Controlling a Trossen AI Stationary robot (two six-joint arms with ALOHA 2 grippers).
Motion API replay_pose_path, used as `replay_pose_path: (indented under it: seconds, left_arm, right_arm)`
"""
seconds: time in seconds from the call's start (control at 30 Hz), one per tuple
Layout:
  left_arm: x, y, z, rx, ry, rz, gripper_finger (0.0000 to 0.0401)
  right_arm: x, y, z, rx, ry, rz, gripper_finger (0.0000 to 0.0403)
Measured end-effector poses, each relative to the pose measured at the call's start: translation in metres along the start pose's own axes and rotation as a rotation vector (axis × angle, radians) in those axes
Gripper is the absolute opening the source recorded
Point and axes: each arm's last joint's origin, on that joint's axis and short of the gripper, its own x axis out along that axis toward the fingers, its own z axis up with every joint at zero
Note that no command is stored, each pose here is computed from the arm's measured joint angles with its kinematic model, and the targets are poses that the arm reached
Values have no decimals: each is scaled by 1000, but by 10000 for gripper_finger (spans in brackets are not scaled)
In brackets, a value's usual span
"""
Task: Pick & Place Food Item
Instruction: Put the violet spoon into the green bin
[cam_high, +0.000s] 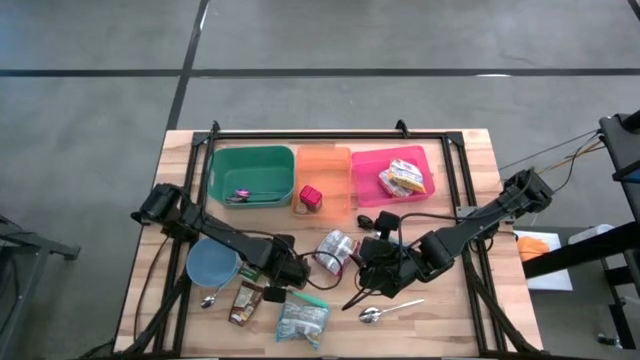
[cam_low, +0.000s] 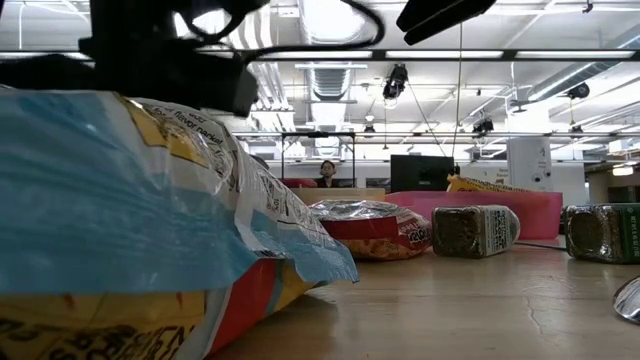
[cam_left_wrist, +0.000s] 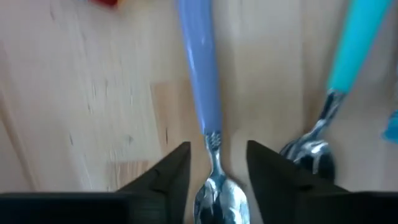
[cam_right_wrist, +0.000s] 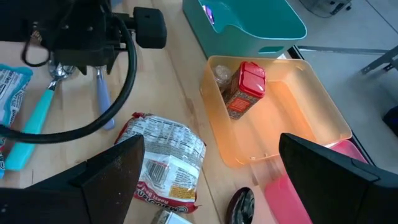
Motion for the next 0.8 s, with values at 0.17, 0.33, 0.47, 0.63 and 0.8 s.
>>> replay_pose_path:
  seconds: [0.17, 0.33, 0.47, 0.63, 0.8]
  left_arm:
    - [11, 2, -10, -38, 26, 20, 206]
    - [15, 3, -13, -28, 5, 29, 205]
    - [21, 3, -17, -25, -8, 19, 165]
    - [25, 3, -19, -25, -29, -12, 91]
    - [26, 3, -18, -29, -40, -23, 27]
  right_arm:
    - [0, 1, 0, 1, 10, 23, 367]
    - [0, 1, 0, 3, 10, 25, 367]
    - [0, 1, 0, 5, 7, 26, 367]
    - [0, 1, 0, 7, 5, 26, 367]
    - [0, 1, 1, 8, 4, 27, 367]
